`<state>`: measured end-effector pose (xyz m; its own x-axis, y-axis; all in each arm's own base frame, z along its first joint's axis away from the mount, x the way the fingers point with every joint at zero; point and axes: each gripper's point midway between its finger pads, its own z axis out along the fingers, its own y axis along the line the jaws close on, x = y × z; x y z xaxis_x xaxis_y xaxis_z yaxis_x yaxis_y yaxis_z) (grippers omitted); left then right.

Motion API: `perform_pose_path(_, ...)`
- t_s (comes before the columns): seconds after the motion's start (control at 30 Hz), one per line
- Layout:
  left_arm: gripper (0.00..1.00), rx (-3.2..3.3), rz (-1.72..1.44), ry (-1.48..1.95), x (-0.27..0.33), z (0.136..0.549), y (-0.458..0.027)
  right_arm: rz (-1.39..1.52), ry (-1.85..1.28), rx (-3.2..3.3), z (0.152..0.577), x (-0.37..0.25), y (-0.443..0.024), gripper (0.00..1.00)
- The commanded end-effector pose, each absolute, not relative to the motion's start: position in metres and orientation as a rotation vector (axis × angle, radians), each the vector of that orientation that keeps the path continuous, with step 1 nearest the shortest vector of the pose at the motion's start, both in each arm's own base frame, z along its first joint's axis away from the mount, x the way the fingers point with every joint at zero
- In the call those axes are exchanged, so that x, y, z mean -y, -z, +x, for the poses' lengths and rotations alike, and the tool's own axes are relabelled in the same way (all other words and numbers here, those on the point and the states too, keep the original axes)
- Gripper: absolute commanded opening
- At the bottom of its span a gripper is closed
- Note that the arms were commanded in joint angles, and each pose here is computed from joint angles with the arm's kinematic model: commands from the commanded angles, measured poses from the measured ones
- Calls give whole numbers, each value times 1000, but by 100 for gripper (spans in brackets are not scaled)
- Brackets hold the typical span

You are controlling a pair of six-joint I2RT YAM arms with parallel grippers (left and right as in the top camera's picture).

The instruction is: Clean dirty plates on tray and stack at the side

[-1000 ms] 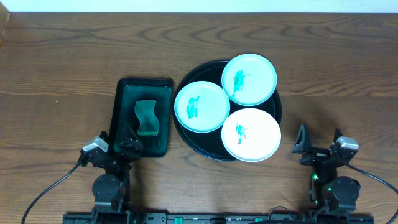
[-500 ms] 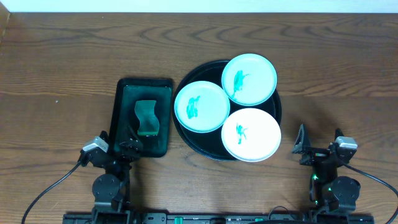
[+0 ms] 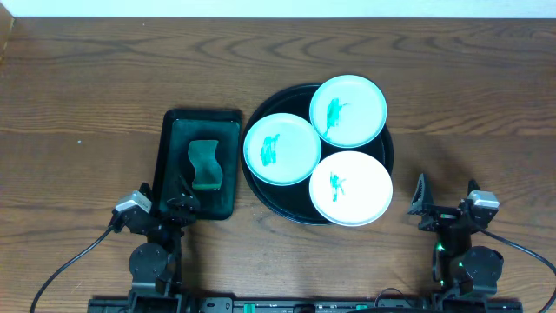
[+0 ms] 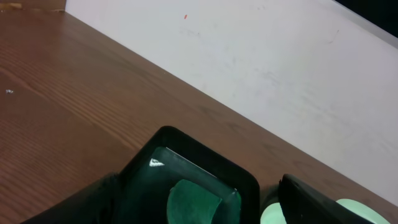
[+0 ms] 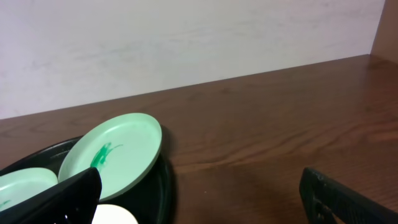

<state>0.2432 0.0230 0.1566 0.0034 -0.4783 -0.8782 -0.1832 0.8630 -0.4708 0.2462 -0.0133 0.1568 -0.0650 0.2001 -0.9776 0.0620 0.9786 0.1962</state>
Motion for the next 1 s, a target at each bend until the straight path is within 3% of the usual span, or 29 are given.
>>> perform_pose_path(0.0, 81, -1621, -554, 211, -27, 241, -140, 185, -109, -1645, 246, 12, -155, 99)
perform_pose_path(0.63, 81, -1616, -560, 218, -27, 242, -141, 185, -109, -1645, 246, 12, -155, 99)
perform_pose_path(0.97, 81, -1560, -404, 424, 8, 246, -173, 185, -109, -1645, 246, 12, -155, 99)
